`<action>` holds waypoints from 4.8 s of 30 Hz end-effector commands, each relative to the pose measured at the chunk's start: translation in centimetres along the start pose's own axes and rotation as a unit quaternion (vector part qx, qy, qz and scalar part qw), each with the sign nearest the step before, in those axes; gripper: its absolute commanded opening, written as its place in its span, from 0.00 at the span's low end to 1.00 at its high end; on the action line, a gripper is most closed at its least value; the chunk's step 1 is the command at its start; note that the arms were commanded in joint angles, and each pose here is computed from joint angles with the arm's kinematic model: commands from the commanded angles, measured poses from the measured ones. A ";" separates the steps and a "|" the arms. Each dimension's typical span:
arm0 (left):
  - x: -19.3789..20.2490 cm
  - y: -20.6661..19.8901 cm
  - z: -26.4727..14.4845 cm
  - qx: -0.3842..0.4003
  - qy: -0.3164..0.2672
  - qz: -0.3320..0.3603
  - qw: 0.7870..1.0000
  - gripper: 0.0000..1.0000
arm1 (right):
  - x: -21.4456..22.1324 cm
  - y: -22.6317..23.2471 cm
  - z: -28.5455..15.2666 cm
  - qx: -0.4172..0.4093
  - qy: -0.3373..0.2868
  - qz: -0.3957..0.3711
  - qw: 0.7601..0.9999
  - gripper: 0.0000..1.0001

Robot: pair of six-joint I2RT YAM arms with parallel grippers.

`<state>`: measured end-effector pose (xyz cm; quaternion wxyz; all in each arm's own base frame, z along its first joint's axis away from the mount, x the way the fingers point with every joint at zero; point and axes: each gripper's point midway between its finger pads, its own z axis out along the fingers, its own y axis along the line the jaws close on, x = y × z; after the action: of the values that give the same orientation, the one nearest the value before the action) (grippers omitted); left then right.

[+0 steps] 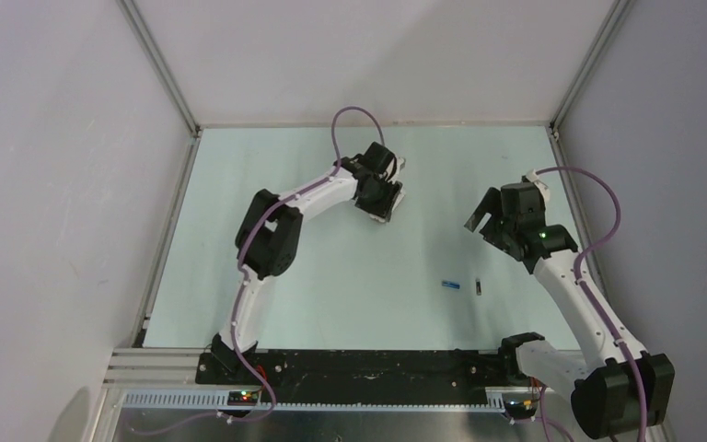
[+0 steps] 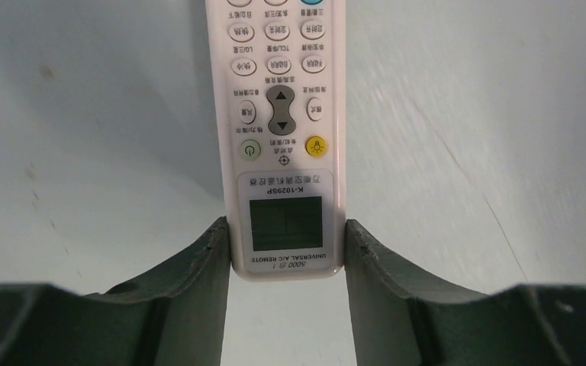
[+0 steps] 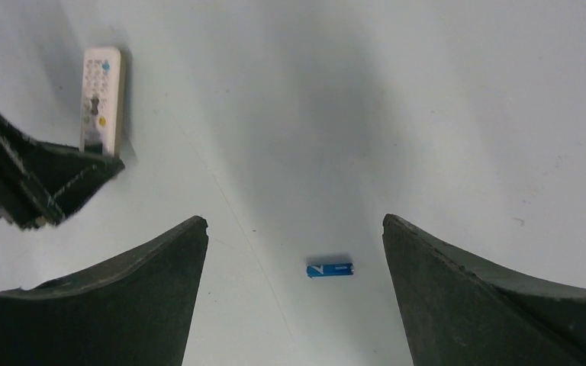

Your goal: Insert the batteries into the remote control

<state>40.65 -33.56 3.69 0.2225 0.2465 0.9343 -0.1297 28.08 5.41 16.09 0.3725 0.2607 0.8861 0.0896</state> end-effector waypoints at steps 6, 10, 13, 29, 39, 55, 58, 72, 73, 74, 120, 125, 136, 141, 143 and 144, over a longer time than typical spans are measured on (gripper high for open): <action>2.6 -4.7 -9.2 0.131 -0.011 0.025 0.991 0.07 | 2.5 6.3 2.4 -0.120 0.081 0.023 0.989 0.90; 3.7 -5.6 -11.2 0.159 -0.013 0.020 0.987 0.04 | 5.0 9.5 3.5 -0.167 0.150 0.057 0.973 0.91; 4.1 -6.2 -12.5 0.179 -0.020 0.020 0.983 0.02 | 7.1 11.9 3.8 -0.207 0.216 0.091 0.950 0.92; 2.9 -8.8 -18.8 0.269 -0.082 0.067 0.957 0.02 | 6.8 19.4 2.5 -0.347 0.321 0.195 0.859 0.89; 1.8 -7.5 -19.1 0.243 -0.106 0.085 0.960 0.05 | 6.5 19.6 2.1 -0.338 0.337 0.229 0.848 0.63; 1.3 -8.1 -21.1 0.258 -0.131 0.114 0.950 0.28 | 6.2 20.1 1.0 -0.304 0.362 0.296 0.830 0.22; 0.8 -7.9 -21.9 0.248 -0.149 0.131 0.948 0.56 | 5.7 20.7 0.3 -0.308 0.370 0.315 0.818 0.18; 1.6 -8.1 -25.6 0.189 -0.241 0.380 0.873 0.77 | 5.8 21.7 -2.7 -0.294 0.449 0.369 0.759 0.10; 2.5 -8.8 -25.0 0.190 -0.237 0.420 0.855 0.77 | 5.7 21.8 -2.8 -0.292 0.453 0.373 0.755 0.10; 2.6 -8.8 -24.8 0.178 -0.237 0.437 0.849 0.77 | 5.7 21.9 -3.0 -0.292 0.457 0.374 0.753 0.10; -0.4 -6.2 -21.0 0.045 -0.244 0.383 0.890 0.01 | 4.1 18.5 -3.5 -0.279 0.403 0.359 0.794 0.96; -0.4 -6.9 -22.5 0.113 -0.257 0.297 0.912 0.03 | 2.7 16.8 -3.6 -0.299 0.345 0.318 0.831 0.99; 0.5 -8.2 -25.3 0.304 -0.218 0.122 0.919 0.08 | -0.3 19.8 -5.6 -0.435 0.163 0.070 0.883 0.99; 1.1 -9.1 -27.0 0.388 -0.190 0.084 0.898 0.10 | -0.2 21.1 -6.6 -0.474 0.079 -0.058 0.875 1.00; 1.4 -9.3 -27.6 0.420 -0.170 0.058 0.890 0.10 | -0.2 21.8 -7.6 -0.500 0.061 -0.089 0.859 0.99; 1.7 -9.7 -28.0 0.441 -0.160 0.055 0.882 0.10 | 0.2 21.9 -8.1 -0.513 0.065 -0.100 0.850 0.99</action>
<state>26.77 -30.40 24.05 0.2934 0.3523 0.7637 -0.4545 30.70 23.96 25.79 0.2988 0.0540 0.7973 0.5216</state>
